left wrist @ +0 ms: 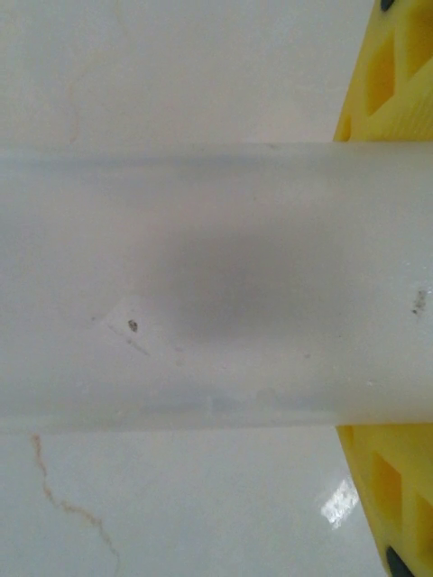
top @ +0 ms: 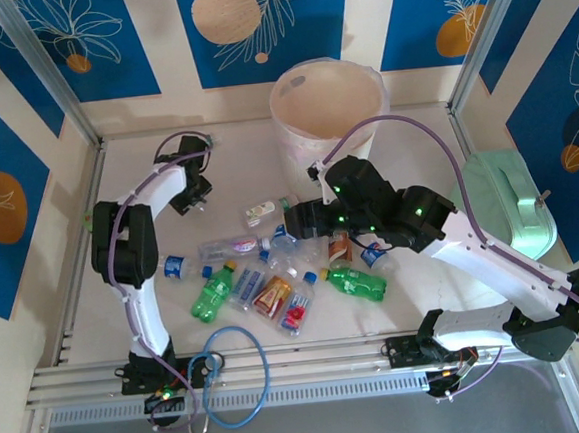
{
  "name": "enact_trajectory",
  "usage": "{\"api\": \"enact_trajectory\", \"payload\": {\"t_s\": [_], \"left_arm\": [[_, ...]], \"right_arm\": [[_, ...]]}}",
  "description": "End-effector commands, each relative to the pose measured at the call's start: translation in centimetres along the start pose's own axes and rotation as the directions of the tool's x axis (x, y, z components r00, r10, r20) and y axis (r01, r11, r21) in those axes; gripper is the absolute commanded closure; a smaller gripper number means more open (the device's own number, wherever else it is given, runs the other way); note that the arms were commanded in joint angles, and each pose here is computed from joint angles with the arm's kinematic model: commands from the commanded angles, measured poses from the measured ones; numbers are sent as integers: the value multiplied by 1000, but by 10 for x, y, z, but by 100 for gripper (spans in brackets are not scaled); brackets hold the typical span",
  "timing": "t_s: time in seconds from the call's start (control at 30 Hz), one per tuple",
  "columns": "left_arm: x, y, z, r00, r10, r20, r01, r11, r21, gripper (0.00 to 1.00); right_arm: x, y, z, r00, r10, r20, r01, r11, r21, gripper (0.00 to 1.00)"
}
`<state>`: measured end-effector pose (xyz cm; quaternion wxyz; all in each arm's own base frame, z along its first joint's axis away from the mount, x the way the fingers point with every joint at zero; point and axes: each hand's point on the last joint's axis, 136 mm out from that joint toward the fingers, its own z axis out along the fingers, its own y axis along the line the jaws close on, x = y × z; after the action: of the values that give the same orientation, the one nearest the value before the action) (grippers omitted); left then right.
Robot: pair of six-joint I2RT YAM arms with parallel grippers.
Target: Put the plastic bottles in the bin
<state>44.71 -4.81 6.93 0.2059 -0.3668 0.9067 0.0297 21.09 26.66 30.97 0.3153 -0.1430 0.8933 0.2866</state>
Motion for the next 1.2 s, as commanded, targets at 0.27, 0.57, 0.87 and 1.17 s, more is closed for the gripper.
{"api": "enact_trajectory", "payload": {"t_s": [0.27, 0.57, 0.87, 1.17], "left_arm": [[-3, 8, -92, 976, 153, 154, -167, 983, 79, 43], [12, 5, -163, 915, 297, 272, -357, 912, 201, 45], [24, -56, -271, 803, 402, 441, -579, 702, 415, 46], [34, -104, -354, 760, 343, 552, -644, 509, 571, 46]], "right_arm": [[-4, -10, -4, 1000, 16, 21, -16, 1000, 1, 27], [3, -18, 6, 999, 50, 21, -51, 999, 9, 27], [24, -42, 11, 993, 114, -8, -113, 993, 39, 27], [50, -59, 5, 982, 190, -16, -189, 981, 47, 27]]}}
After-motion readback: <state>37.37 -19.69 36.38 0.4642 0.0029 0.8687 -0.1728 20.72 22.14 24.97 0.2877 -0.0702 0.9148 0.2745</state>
